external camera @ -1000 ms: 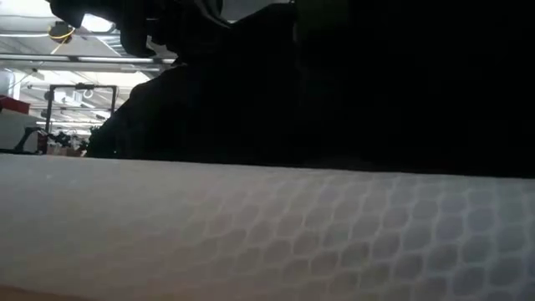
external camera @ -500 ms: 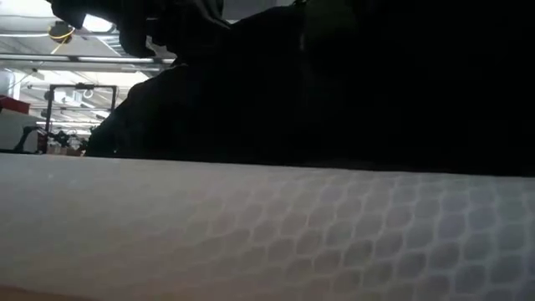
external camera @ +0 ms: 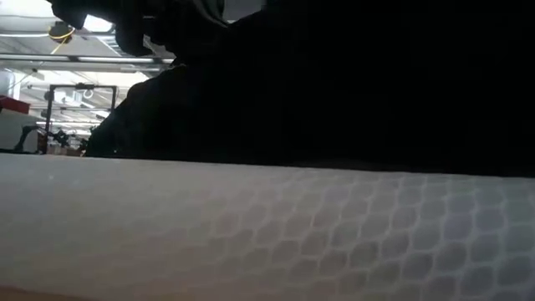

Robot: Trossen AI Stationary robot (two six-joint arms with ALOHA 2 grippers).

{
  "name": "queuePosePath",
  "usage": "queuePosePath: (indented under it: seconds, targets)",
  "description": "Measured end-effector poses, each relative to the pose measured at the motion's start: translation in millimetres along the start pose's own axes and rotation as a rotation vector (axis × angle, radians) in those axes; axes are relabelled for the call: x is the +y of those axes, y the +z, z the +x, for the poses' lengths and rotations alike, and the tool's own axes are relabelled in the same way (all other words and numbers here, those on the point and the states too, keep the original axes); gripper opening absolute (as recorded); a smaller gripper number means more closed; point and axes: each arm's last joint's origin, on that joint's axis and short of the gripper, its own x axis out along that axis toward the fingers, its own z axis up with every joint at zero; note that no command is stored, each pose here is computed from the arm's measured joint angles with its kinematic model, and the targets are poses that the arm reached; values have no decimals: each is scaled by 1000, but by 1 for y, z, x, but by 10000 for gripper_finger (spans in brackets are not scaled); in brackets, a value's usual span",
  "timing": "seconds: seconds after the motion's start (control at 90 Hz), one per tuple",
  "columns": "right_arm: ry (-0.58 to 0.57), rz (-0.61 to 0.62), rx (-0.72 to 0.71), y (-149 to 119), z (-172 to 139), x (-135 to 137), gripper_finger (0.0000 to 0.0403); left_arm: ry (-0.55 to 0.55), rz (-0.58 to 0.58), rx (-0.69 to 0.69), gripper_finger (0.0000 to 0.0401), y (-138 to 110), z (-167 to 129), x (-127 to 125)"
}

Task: Unpack backpack
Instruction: Open the black bag

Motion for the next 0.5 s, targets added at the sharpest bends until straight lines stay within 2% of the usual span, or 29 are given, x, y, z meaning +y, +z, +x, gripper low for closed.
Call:
queuePosePath:
  seconds: [0.067, 0.244, 0.4, 0.5]
  targets:
    - [-46, -40, 37, 0, 8, 0, 362, 0, 0, 1, 17, 0, 0, 0]
    - [-35, -187, 85, 2, 33, 5, 362, -22, -1, -8, 17, 0, 0, -1]
    - [-98, -295, 135, 5, 50, 5, 363, -26, 0, 0, 17, -1, 0, -1]
    - [-177, -279, 145, 9, 51, -1, 362, -30, 1, 3, 17, -1, 0, -1]
